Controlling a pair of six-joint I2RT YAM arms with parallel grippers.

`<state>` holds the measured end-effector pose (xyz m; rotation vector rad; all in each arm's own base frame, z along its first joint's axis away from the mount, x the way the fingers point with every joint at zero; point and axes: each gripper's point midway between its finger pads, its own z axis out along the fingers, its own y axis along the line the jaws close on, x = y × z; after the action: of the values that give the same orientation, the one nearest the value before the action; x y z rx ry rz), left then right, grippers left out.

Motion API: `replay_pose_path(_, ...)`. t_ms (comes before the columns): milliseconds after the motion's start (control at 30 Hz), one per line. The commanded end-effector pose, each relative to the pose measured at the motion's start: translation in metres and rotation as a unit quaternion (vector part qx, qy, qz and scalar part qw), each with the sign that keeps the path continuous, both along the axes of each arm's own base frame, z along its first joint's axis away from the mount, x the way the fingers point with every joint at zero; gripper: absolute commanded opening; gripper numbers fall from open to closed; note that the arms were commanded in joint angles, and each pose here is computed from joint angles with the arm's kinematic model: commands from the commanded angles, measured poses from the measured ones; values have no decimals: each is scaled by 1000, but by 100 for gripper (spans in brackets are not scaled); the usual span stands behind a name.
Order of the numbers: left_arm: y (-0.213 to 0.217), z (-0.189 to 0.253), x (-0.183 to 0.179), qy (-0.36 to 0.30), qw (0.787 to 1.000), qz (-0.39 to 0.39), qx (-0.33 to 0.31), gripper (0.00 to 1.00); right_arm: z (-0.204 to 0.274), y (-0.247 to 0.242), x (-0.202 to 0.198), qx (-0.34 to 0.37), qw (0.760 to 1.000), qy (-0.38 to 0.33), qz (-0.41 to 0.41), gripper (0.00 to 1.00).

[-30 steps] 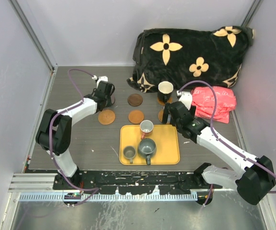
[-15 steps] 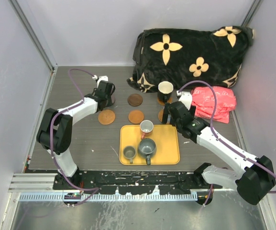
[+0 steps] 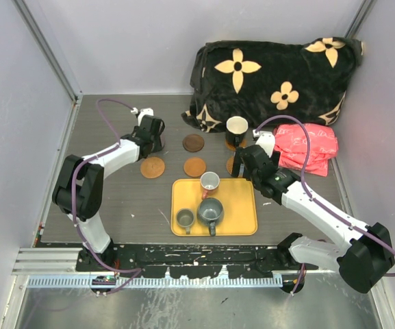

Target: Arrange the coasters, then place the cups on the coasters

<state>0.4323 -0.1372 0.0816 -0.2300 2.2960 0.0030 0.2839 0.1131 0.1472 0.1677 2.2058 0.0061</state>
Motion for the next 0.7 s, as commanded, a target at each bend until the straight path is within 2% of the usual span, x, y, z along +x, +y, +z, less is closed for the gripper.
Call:
replay_pose_path(0,4,30,10,-43,999,22,-13,44,21,2,7,26,999,-36,-8,100)
replay_pose_path(167,8,40,5,-52,998,31,-13,54,20,2,5,30,999,-36,-8,100)
replay_pose_path(433,13,68,-9,-71,997,36,-8,56,23,1,2,40,998,-43,-7,100)
replay_pose_path(667,-1,93,-48,-70,997,17,-3,58,27,0,0,45,998,-49,-8,100)
